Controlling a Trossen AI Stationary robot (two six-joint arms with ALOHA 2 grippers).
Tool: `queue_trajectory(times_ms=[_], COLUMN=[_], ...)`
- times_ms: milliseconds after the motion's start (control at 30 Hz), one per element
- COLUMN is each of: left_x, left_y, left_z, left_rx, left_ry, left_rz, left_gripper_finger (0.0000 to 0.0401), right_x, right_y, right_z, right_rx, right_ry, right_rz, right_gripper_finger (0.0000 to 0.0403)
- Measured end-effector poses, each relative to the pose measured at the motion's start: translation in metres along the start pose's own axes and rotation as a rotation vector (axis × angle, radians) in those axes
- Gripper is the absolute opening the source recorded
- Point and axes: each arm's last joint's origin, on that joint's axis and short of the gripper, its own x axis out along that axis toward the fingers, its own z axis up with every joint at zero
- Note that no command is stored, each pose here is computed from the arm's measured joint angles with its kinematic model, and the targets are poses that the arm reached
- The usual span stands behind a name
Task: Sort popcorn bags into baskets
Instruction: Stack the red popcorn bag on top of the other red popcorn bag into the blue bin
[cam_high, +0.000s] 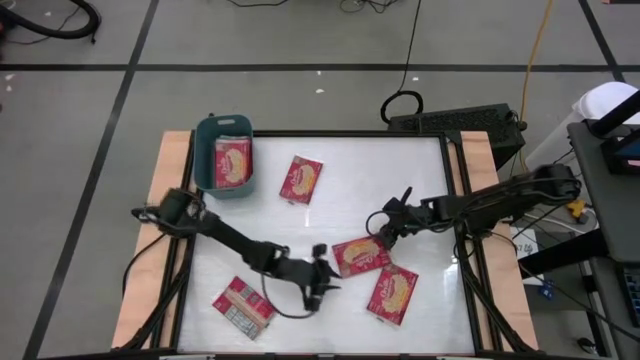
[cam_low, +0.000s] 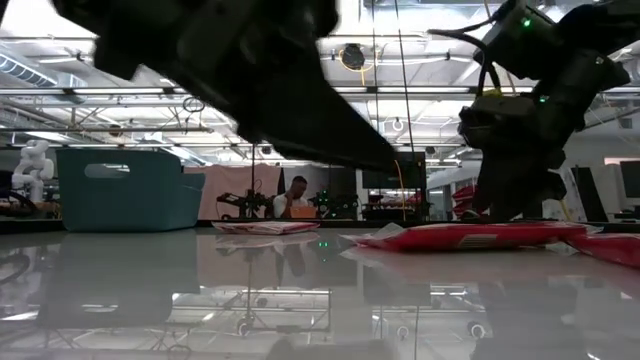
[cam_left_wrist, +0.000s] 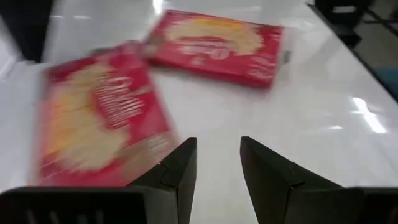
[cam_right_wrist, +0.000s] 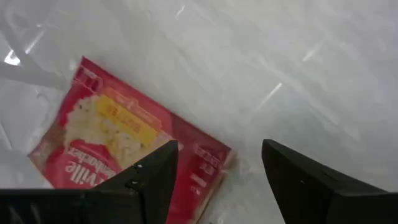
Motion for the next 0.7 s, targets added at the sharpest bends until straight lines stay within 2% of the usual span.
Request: queue_trajectory(times_ms=[133, 233, 300, 433, 600, 700], left_x=[0.024, 0.029, 0.028, 0.023, 0.013, 0.001], left_y=[0.002, 0.019, 0.03, 0.053, 0.082, 0.096], left_z=[-0.003, -0.009, -0.01, -0.007, -0.001, 0.01], left_rx=[0.003, -0.026, -0.046, -0.061, -0.005, -0.009], left_ry=[0.097, 0.217, 0.26, 0.307, 0.346, 0.346], left_rz=[0.011, 0.122, 0.202, 0.274, 0.405, 0.475], left_gripper_finger=[0.0126, 0.0126, 0.0126, 0.0126, 0.0126, 0.0126], right_x=[0.006, 0.008, 0.008, 0.006, 0.005, 0.004], right_y=[0.0, 0.001, 0.002, 0.006, 0.013, 0.018], right_z=[-0.003, -0.006, -0.009, -0.014, -0.023, -0.028], right_rx=[-0.004, -0.009, -0.01, -0.024, -0.012, -0.016], right_ry=[0.058, 0.088, 0.105, 0.119, 0.146, 0.165], right_rz=[0.006, 0.019, 0.026, 0.033, 0.07, 0.1], right_gripper_finger=[0.0228, 0.0228, 0.0228, 0.0228, 0.0228, 0.0228])
